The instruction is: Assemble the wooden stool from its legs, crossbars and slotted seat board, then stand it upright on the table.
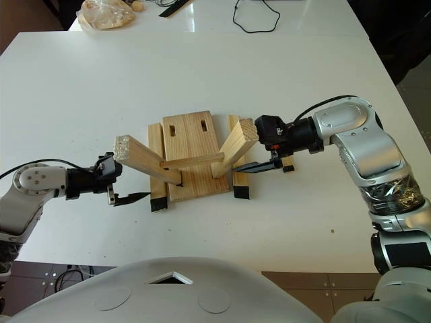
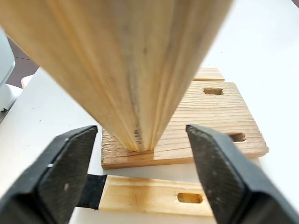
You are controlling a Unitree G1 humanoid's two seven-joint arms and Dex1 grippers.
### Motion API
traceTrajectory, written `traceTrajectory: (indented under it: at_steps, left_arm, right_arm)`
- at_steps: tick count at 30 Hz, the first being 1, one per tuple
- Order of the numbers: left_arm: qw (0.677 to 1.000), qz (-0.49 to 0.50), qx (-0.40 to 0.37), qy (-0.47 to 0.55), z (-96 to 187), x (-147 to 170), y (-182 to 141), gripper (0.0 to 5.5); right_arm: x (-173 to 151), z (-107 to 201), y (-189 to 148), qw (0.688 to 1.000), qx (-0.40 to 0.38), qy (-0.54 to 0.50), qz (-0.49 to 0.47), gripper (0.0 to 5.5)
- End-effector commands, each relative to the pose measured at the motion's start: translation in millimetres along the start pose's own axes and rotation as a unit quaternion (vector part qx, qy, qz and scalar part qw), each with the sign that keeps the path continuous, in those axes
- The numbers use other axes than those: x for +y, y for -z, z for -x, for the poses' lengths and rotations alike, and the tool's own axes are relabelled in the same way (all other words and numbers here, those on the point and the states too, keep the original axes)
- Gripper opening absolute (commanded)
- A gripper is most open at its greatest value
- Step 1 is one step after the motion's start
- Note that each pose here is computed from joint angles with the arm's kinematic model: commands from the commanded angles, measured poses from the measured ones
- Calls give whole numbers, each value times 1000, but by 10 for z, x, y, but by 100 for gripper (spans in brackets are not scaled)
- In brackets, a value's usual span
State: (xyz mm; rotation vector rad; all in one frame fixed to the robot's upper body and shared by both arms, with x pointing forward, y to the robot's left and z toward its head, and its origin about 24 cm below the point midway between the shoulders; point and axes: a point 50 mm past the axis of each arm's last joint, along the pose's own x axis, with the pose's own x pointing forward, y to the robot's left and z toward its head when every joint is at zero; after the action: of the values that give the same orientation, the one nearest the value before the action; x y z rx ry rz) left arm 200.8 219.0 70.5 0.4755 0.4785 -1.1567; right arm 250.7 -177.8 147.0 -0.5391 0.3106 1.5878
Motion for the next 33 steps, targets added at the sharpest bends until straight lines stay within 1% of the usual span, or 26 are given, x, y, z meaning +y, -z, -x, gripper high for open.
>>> traceTrajectory:
  at_steps: [1, 5, 7, 9, 12, 15, 17, 22, 26, 30, 33]
  left_arm:
    - [999, -18, -8, -35, 37, 110, -61, 540]
    - [995, -25, -14, -96, 16, 319, -87, 540]
    - [994, -24, -29, -105, -11, 364, -141, 540]
    - [992, -24, -47, -114, -31, 394, -199, 540]
    - [984, -11, -64, -167, -122, 508, -247, 540]
    - [985, 3, -79, -155, -250, 424, -250, 540]
    - [983, 22, -80, -161, -330, 398, -216, 540]
    - [990, 12, -32, -136, -500, 190, 16, 540]
    - [990, 9, -7, -137, -500, 135, 175, 540]
    - [991, 2, 6, -137, -455, 112, 253, 540]
    - [991, -15, 30, -128, -440, 66, 343, 540]
  right_arm:
    - [-87, 76, 70, 998, 45, 38, 28, 411]
    - [-149, 77, 204, 995, 73, 51, 37, 411]
    - [-195, 70, 266, 994, 79, 64, 35, 411]
    - [-225, 53, 307, 994, 75, 74, 27, 411]
    - [-230, -38, 335, 996, 42, 82, -2, 411]
    - [-216, -194, 357, 996, 2, 79, -38, 411]
    - [-212, -309, 391, 995, -9, 79, -52, 411]
    - [-165, -514, 615, 993, 8, 76, -85, 411]
    - [-108, -551, 793, 991, 29, 72, -109, 411]
    - [-15, -485, 946, 989, 53, 62, -124, 347]
    - [45, -412, 1057, 986, 72, 59, -135, 291]
